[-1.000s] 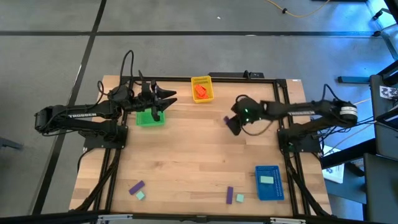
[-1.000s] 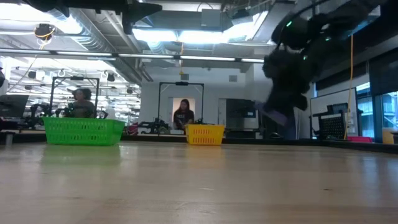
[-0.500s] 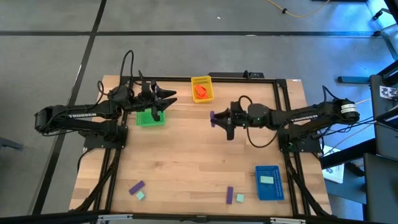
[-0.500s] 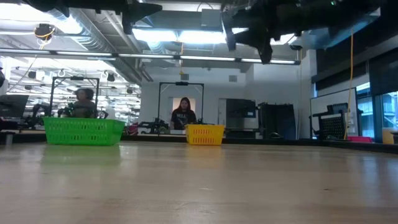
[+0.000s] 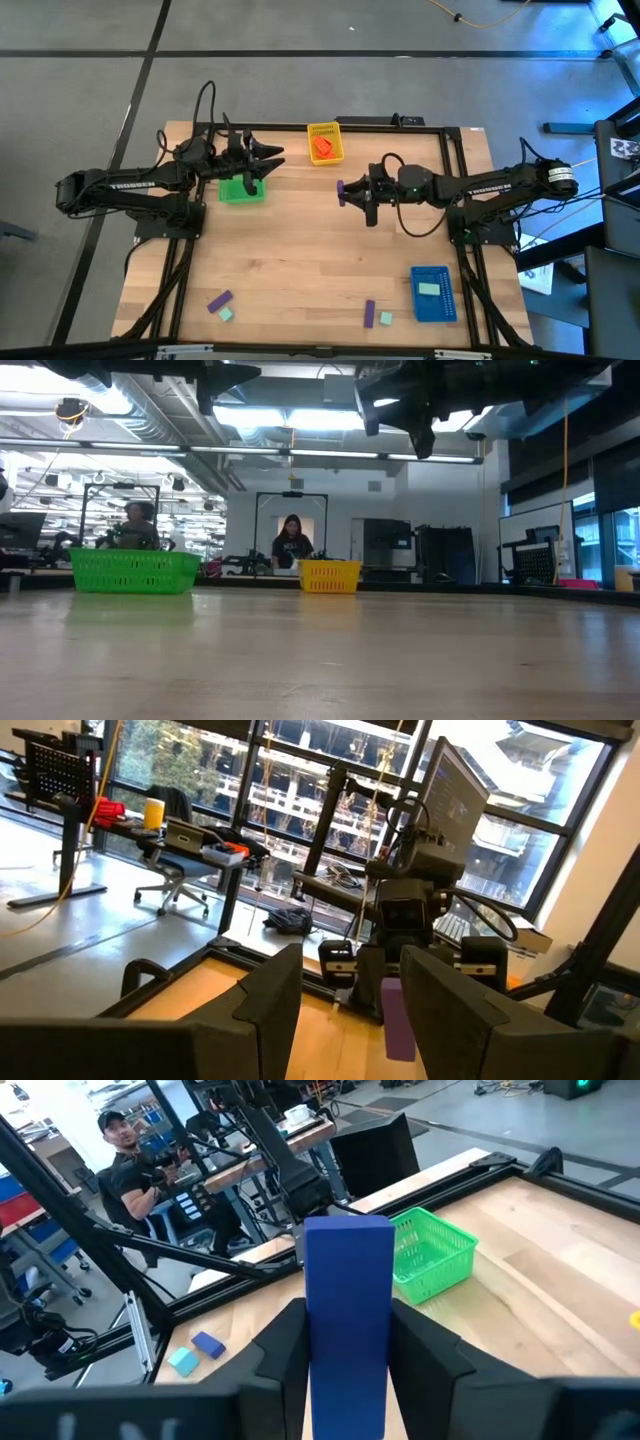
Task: Sort & place blocks by color
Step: Put the top right violet block into the green bin
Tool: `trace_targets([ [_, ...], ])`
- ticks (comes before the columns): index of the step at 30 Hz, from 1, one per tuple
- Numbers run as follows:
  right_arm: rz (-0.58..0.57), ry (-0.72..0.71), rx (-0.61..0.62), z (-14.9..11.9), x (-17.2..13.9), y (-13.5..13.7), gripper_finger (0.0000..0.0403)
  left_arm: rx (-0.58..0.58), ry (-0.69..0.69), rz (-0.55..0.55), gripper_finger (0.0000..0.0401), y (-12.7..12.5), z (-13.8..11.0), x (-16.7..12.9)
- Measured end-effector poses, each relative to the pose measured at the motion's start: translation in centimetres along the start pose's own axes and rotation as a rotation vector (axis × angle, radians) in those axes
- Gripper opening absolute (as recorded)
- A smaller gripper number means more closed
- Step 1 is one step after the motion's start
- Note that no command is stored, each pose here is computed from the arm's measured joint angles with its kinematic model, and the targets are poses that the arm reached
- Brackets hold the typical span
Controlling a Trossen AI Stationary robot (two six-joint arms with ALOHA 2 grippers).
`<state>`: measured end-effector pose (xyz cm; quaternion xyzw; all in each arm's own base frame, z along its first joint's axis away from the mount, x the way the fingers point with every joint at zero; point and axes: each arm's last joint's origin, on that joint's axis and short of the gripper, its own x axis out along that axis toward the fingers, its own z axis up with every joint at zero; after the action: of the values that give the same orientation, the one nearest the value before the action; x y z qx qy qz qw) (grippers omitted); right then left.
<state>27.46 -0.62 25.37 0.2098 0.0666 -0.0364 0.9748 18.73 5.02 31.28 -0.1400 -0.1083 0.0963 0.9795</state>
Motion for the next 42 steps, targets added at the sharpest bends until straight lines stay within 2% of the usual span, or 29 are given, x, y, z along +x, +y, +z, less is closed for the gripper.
trace_targets([
  [10, 0.022, 0.010, -0.010, -0.03, 0.00, 0.07, 0.0109, -0.001, 0.000, 0.000, 0.0163, 0.00, 0.00, 0.00],
  [25, 0.041, 0.017, 0.068, 0.02, 0.01, 0.14, 0.0109, 0.008, 0.004, 0.000, 0.0163, 0.01, -0.03, 0.00],
  [42, 0.045, 0.018, 0.041, 0.05, 0.00, 0.11, 0.0109, 0.009, 0.002, 0.000, 0.0163, 0.00, -0.01, 0.00],
])
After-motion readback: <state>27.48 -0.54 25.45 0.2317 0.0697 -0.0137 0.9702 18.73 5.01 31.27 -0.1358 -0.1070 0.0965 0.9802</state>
